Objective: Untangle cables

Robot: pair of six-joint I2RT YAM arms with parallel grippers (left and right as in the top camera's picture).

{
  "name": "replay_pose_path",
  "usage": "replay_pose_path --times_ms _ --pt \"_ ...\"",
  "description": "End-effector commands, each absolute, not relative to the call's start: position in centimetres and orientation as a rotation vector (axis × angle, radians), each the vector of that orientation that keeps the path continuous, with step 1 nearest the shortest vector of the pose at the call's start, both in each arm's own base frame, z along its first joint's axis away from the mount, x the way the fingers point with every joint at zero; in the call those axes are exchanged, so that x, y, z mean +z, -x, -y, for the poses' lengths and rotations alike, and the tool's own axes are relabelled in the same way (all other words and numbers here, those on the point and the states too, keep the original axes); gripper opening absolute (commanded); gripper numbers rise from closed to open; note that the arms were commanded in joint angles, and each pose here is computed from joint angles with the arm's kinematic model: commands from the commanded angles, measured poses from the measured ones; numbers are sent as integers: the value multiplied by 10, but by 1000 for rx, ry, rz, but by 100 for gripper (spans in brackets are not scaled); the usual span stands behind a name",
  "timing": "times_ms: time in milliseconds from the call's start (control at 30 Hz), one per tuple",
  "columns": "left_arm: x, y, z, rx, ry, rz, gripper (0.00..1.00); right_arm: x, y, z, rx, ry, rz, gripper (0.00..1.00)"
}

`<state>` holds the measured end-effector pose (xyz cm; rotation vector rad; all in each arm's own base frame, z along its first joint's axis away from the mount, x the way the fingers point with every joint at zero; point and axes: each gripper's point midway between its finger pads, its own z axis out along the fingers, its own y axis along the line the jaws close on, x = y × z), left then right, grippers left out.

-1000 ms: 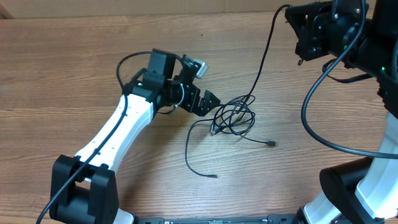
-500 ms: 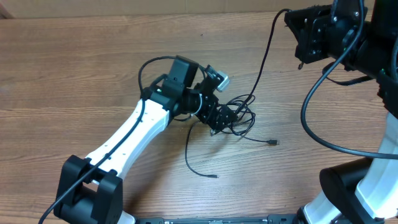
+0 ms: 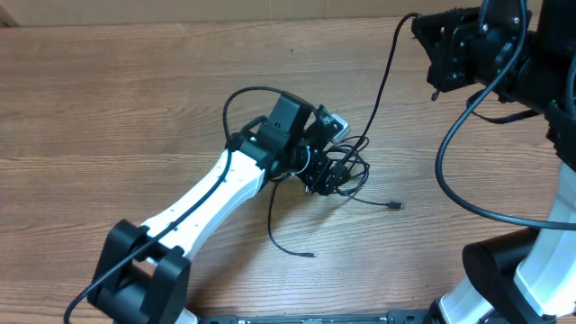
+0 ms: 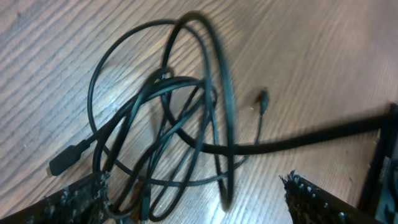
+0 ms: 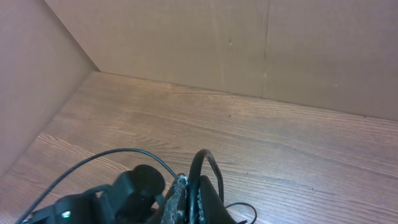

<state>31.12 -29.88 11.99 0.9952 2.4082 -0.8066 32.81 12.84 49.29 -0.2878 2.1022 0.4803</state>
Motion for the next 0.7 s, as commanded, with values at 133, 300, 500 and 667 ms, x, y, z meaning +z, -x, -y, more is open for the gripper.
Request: replay_pose_path --times_ms 133,300,500,667 --pt "93 -323 305 -801 -866 -2493 62 510 -314 -124 487 289 -2042 4" --pt "98 -330 309 -817 -829 -2471 17 510 -314 -124 487 289 -2044 4" --pt "123 -340 315 -833 -811 -2418 6 509 -314 -124 482 286 -2047 4" --pt "175 -361 307 -764 -763 -2352 6 498 -323 -117 429 254 -2089 4"
